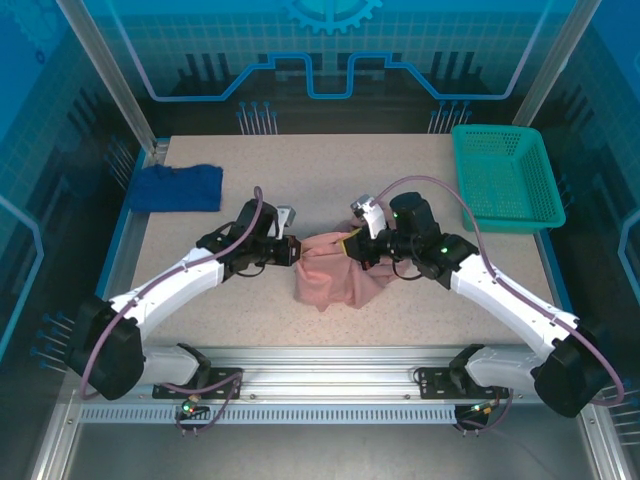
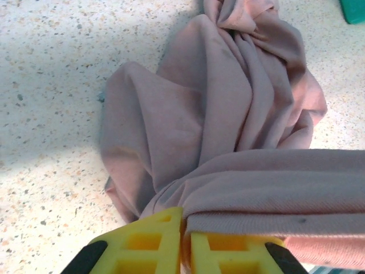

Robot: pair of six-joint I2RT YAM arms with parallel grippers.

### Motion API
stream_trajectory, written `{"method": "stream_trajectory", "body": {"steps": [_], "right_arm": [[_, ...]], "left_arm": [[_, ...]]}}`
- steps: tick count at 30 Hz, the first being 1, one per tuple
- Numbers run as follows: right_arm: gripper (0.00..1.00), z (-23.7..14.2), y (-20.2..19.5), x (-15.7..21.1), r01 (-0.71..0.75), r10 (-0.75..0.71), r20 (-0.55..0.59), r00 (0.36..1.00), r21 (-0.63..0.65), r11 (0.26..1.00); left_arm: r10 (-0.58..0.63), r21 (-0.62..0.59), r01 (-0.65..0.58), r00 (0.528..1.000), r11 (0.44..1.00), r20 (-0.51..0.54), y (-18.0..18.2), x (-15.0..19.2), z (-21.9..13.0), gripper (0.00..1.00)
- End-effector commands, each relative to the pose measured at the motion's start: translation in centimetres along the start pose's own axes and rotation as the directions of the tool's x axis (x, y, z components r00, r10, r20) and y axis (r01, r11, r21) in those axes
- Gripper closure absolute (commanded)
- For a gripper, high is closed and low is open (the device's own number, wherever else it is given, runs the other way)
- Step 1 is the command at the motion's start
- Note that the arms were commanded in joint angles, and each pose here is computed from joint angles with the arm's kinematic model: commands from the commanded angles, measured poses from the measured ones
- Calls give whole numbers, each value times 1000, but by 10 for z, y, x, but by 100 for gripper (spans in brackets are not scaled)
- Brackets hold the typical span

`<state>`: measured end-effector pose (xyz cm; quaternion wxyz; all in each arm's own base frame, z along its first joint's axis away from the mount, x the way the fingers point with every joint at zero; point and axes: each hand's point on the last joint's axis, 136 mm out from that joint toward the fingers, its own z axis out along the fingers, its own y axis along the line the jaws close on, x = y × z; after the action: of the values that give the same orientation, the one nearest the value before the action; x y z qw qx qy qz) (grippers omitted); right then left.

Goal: Fold the inside-out t-shirt
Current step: Adjust the T-shirt at the center of the table.

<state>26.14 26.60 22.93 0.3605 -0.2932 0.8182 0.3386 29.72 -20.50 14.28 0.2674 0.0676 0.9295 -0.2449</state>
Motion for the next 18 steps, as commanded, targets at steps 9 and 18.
{"method": "stream_trajectory", "body": {"steps": [9, 18], "right_arm": [[100, -15, -11, -16, 45, -46, 3, 999, 73, 996], [100, -15, -31, -16, -19, 23, -25, 999, 120, 993]], "left_arm": [[25, -75, -22, 999, 997, 43, 7, -9, -21, 90], [75, 159, -84, 995, 984, 67, -32, -3, -31, 91]]}}
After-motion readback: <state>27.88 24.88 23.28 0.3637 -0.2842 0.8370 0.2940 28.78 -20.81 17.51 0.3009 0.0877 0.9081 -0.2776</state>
